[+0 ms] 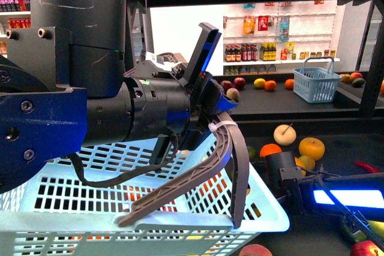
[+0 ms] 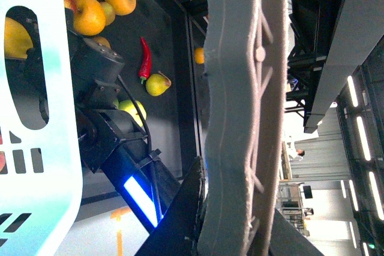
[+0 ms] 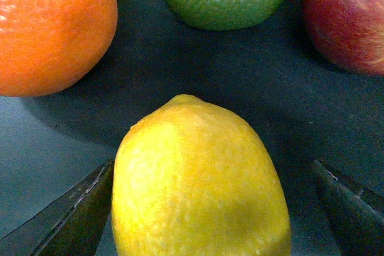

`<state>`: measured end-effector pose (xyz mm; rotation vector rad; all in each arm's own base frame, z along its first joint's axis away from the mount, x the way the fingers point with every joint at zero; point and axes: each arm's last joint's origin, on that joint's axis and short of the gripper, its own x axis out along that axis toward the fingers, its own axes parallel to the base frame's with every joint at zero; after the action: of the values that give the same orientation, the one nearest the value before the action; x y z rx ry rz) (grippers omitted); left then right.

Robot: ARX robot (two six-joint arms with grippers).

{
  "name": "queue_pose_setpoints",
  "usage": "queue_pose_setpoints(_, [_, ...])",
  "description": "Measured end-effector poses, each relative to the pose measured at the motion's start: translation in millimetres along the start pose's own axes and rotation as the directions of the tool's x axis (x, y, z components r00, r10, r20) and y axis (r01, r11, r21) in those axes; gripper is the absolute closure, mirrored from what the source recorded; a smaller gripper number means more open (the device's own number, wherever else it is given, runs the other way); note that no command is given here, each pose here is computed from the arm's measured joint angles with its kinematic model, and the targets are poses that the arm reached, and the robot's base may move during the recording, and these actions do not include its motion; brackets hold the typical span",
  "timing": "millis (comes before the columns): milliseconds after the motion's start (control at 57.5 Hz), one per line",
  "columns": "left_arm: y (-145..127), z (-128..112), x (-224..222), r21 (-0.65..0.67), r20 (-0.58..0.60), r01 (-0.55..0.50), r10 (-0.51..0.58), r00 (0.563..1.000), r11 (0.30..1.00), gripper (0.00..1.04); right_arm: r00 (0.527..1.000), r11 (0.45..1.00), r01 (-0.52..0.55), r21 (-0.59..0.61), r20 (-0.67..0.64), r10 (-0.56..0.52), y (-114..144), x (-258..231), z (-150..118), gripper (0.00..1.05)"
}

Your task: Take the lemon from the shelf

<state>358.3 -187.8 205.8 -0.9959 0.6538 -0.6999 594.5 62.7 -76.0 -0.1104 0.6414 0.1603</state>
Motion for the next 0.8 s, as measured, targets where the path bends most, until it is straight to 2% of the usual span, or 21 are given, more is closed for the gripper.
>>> queue_pose_setpoints(191, [0.0, 0.0, 0.0, 0.000, 0.000, 0.000, 0.000, 1.000, 1.000, 0.96, 1.000, 1.000, 0.002, 0.010, 0.007, -0.002, 1.8, 2.0, -4.0, 0.34])
queue_pose_setpoints(452, [0.0, 0.0, 0.0, 0.000, 0.000, 0.000, 0.000, 1.000, 1.000, 0.96, 0.999, 0.999, 0.023, 0.036, 0.047, -0.025, -7.6, -19.2, 5.8, 0.34])
queue_pose_setpoints(609, [0.0, 0.0, 0.0, 0.000, 0.000, 0.000, 0.000, 1.000, 1.000, 0.96, 0.991, 0.997, 0.029, 0.072, 0.128, -0.038, -26.8, -63.5, 38.6, 0.34])
queue_pose_setpoints(800, [0.0, 0.0, 0.0, 0.000, 0.000, 0.000, 0.000, 1.000, 1.000, 0.96, 0.973, 0.990, -0.040, 0.132, 0.230, 0.008, -46.4, -148.9, 84.0, 0.34])
